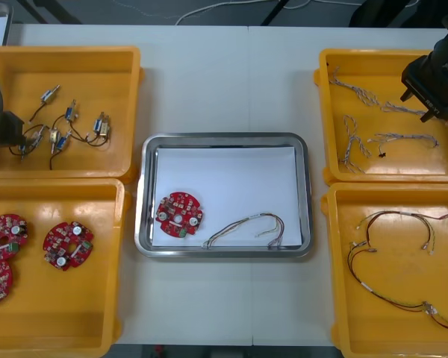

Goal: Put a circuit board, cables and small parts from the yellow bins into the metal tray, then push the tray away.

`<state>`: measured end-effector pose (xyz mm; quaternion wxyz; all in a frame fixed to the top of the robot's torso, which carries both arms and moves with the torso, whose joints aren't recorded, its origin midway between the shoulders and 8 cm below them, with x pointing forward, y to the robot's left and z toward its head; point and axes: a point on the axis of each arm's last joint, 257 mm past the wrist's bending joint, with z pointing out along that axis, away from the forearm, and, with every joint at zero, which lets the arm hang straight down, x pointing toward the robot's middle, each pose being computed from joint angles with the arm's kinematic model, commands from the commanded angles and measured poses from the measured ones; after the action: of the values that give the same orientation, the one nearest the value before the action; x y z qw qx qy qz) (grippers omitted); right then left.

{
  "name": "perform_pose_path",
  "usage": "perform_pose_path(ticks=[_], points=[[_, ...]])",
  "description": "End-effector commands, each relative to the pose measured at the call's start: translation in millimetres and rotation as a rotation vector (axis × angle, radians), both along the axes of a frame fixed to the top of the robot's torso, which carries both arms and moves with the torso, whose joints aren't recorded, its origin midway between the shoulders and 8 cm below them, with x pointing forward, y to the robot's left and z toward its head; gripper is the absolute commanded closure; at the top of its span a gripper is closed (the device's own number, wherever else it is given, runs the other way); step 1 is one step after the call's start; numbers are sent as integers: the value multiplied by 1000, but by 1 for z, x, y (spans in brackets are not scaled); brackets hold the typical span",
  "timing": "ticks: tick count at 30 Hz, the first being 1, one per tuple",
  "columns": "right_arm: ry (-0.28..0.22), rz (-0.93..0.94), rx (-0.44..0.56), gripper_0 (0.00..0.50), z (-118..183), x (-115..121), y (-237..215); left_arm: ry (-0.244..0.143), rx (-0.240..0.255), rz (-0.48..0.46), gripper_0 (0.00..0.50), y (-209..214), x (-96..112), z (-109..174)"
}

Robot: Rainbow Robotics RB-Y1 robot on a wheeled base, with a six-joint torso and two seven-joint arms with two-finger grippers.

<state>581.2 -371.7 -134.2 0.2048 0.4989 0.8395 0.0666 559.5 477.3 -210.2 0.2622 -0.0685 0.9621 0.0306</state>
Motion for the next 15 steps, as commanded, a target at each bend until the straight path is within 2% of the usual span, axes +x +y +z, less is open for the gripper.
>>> perform_pose_path(ticks=[1, 15], points=[[-64, -69, 51, 0, 14, 20, 8, -28, 44, -102, 83, -16, 16, 21], [-64, -189, 168, 0, -13, 26, 5, -31, 34, -124, 100, -25, 18, 17]])
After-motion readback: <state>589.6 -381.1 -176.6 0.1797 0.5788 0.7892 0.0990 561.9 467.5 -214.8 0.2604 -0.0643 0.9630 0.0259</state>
